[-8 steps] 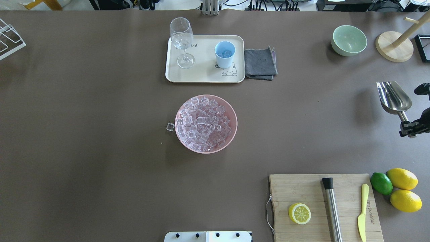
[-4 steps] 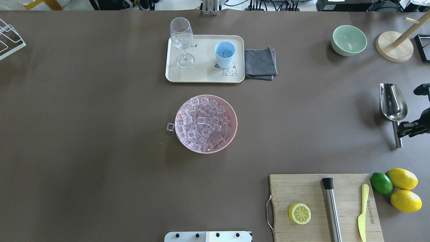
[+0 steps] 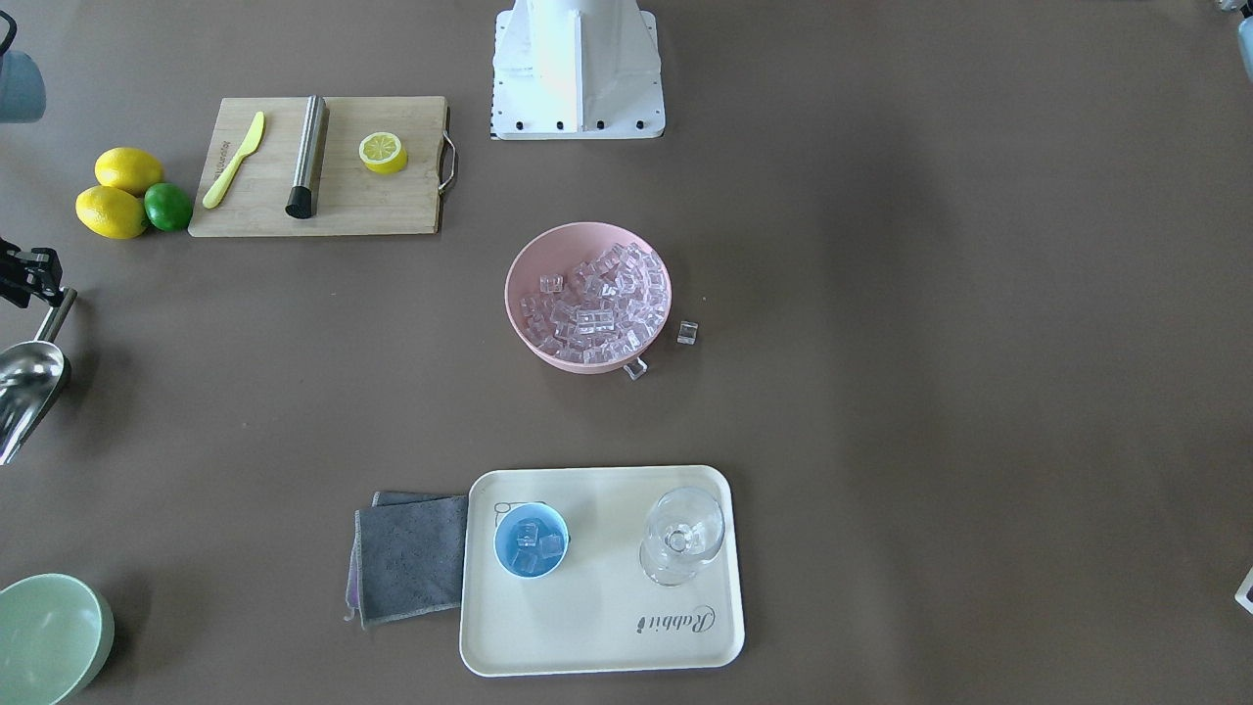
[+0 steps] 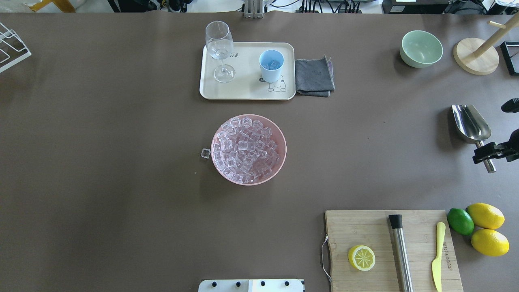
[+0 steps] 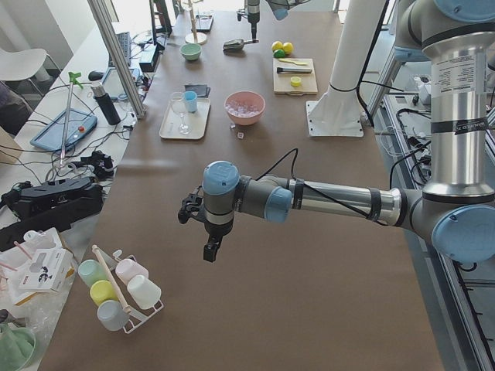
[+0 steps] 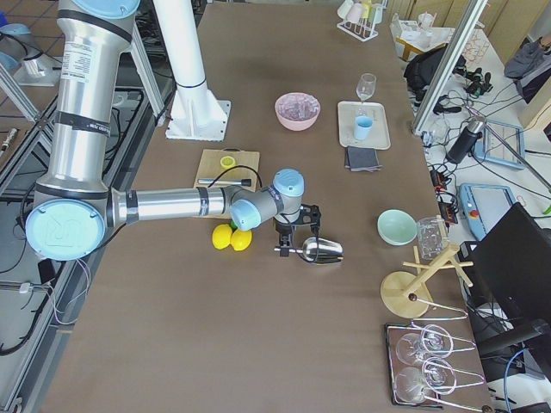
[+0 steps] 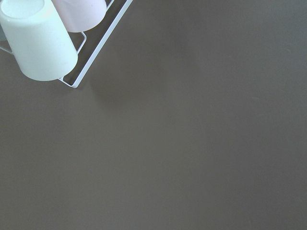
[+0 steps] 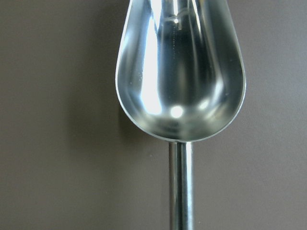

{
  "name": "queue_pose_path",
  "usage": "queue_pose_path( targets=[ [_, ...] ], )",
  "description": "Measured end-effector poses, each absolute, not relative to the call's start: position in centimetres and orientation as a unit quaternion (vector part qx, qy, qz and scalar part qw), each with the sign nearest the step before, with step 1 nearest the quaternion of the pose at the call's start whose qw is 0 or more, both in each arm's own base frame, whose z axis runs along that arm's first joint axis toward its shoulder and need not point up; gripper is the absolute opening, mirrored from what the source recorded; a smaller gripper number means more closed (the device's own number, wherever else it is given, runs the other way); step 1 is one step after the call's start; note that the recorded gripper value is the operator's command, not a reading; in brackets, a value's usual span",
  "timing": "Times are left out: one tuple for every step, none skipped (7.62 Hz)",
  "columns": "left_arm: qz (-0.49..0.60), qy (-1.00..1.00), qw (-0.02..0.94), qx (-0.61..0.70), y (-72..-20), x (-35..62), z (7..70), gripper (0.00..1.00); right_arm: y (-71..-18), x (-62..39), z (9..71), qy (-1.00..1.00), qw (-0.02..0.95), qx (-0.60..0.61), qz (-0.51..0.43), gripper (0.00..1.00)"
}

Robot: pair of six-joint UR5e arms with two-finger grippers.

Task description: Put ice in cup with scoop

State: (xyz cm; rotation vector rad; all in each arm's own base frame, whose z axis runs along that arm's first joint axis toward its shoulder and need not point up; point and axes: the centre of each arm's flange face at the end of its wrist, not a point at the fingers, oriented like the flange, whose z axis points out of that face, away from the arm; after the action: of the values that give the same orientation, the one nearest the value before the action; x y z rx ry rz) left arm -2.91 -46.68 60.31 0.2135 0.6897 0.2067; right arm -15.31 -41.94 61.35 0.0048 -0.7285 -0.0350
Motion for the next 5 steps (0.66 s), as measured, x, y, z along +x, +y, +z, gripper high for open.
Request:
queue_pose_path(
  targets=[
    [0.101,0.337,0.93,0.104,-46.7,-2.9,60.4,0.99,-41.8,-14.6,61.1,-0.358,0.934,0.006,-0.015,1.0],
    [0.1,0.337,0.931,0.104,-46.7,-2.9,60.4,0.99,-41.6,-13.4,61.2,-0.362,0.932,0.01,-0.017,1.0],
    [0.1,0.337,0.931,0.103,-46.7,-2.9,60.4,0.99,-41.5,-11.4,61.5,-0.371,0.928,0.014,-0.024,1.0],
    [0.1,0.336,0.931,0.103,-46.7,-2.9,60.4,0.99,-41.1,-9.0,62.2,-0.377,0.926,0.02,-0.026,1.0],
    [0.1,0.336,0.931,0.103,-46.7,-2.9,60.4,0.99,-40.7,-6.4,63.3,-0.379,0.924,0.03,-0.033,1.0]
  ],
)
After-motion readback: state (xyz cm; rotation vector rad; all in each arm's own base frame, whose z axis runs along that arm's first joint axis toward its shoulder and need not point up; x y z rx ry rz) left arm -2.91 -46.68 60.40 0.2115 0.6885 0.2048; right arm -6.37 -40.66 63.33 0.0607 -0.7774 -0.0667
